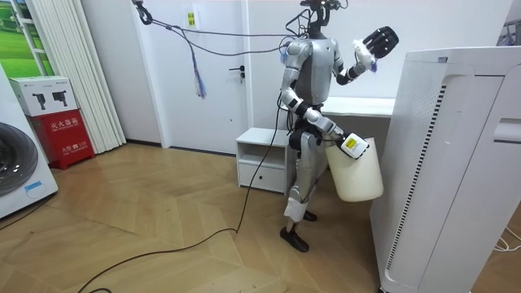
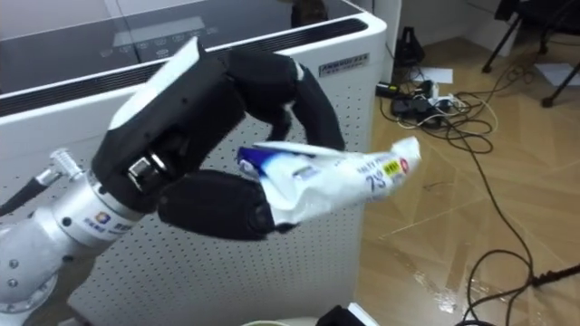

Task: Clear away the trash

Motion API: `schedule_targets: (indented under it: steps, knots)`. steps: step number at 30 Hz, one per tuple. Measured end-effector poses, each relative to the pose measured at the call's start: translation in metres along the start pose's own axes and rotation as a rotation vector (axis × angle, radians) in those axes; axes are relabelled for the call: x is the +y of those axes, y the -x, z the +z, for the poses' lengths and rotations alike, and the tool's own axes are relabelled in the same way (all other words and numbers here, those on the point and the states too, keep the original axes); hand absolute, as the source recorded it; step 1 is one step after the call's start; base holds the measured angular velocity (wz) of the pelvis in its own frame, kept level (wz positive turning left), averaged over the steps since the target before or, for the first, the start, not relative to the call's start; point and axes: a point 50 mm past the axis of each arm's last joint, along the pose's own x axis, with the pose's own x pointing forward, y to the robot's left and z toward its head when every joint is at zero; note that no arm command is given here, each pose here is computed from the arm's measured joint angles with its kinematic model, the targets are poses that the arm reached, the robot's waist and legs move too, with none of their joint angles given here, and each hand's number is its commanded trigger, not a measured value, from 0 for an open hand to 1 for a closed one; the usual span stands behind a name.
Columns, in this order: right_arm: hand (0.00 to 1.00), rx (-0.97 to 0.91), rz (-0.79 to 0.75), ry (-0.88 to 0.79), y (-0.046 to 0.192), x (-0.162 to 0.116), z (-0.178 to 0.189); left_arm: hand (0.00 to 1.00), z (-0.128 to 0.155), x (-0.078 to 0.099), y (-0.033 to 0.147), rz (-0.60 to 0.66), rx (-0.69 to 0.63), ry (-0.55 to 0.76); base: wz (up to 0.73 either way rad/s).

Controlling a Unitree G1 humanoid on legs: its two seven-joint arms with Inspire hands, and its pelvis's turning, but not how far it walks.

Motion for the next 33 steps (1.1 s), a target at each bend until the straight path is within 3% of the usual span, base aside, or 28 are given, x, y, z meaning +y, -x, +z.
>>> schedule_targets:
  steps: [8, 19, 23, 28, 33]
  knots:
    - [1.0, 0.07, 0.01, -0.008, -0.001, 0.005, -0.016, 1.0, -0.012, -0.005, 0.008, 0.016, 0.04, 0.087, -0.01]
    - [1.0, 0.108, -0.034, -0.066, -0.025, -0.015, -0.013, 1.0, -0.095, -0.021, 0.05, 0.097, 0.406, 0.269, 0.06]
    - [1.0, 0.121, -0.056, -0.075, -0.031, -0.022, -0.011, 1.0, -0.106, -0.028, 0.058, 0.104, 0.45, 0.309, 0.15]
    - [1.0, 0.123, -0.093, -0.091, -0.038, -0.033, -0.006, 1.0, -0.131, -0.046, 0.083, 0.115, 0.587, 0.406, 0.07]
    - [1.0, 0.114, -0.115, -0.161, -0.042, -0.035, -0.002, 1.0, -0.139, -0.055, 0.092, 0.095, 0.635, 0.444, 0.12]
